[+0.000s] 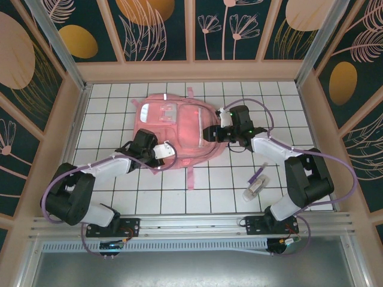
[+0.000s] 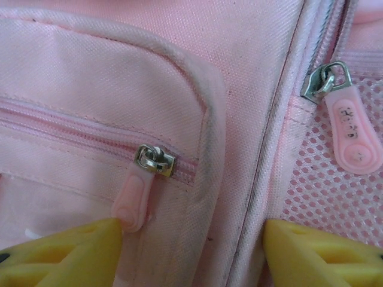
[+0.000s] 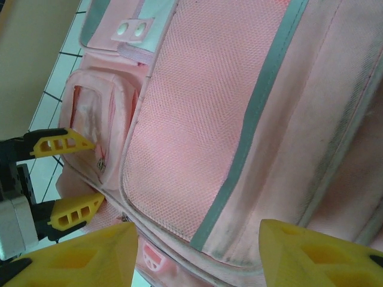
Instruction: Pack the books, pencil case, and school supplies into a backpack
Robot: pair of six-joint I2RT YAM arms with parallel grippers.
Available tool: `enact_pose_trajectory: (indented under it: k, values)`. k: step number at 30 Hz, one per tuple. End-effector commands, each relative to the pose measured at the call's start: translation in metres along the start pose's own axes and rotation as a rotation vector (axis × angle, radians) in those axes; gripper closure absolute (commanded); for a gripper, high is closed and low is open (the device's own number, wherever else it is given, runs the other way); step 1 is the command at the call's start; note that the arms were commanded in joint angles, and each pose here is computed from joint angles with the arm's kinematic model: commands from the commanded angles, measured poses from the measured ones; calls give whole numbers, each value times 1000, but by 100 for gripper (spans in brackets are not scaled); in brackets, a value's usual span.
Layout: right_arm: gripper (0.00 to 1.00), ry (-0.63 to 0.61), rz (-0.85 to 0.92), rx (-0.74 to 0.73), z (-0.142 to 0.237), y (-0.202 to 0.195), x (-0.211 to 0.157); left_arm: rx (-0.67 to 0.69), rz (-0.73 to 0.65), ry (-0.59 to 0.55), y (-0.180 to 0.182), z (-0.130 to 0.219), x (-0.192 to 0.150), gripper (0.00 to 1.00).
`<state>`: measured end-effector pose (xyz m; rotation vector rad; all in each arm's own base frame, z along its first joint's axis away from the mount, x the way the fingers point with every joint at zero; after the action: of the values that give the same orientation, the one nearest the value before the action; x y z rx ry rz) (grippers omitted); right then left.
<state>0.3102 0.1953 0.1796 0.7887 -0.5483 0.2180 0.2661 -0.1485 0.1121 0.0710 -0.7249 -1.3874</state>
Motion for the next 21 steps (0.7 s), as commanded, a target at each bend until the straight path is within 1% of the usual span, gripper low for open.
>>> enact_pose_trajectory:
  k: [1,3,5,8,10,11,12,13,15,16,18,19,21]
  values:
    - [44,-18,-40,-96,-1,-10,2,-155,-35,-41,-20,-7,1,33]
    - [44,-7,-82,-158,-9,-24,4,-160,-64,-39,-21,-7,0,32]
    - [45,-22,-119,-178,-16,-37,8,-164,-77,-37,-21,-9,-1,29]
    - [49,-36,-163,-166,-33,-53,18,-209,-72,-67,-25,-12,2,24]
    - [51,-37,-152,-133,-45,-54,25,-267,-88,-115,-29,-14,6,24]
    - [53,-33,-146,-109,-50,-54,28,-266,-82,-122,-28,-16,7,28]
    - [54,-33,-137,-88,-55,-53,32,-244,-50,-114,-25,-20,8,38]
    - [54,-40,-128,-77,-58,-53,36,-232,-26,-104,-21,-23,9,53]
    - [55,-53,-102,-72,-63,-54,43,-268,21,-93,-16,-29,14,95]
    - [54,-56,-86,-72,-65,-55,47,-289,42,-100,-13,-30,18,100]
    - [53,-83,-70,-109,-66,-59,58,-295,143,-131,-5,-30,28,100]
    - [51,-102,-75,-147,-63,-61,64,-282,195,-146,0,-28,32,100]
    - [45,-174,-98,-267,-45,-61,75,-247,296,-173,12,-19,42,100]
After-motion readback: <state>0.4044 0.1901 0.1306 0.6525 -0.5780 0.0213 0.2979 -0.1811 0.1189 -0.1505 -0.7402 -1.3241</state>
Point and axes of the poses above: each hand's point on the last joint's axis, 136 mm out from that joint toward the fingers, its own z axis back along the fingers, its own y axis along the line the jaws close on, x = y × z, the point moved 8 cm from there along z, back along the fingers, and after that the axes turned 5 degrees about -z, right-handed, at the moved point
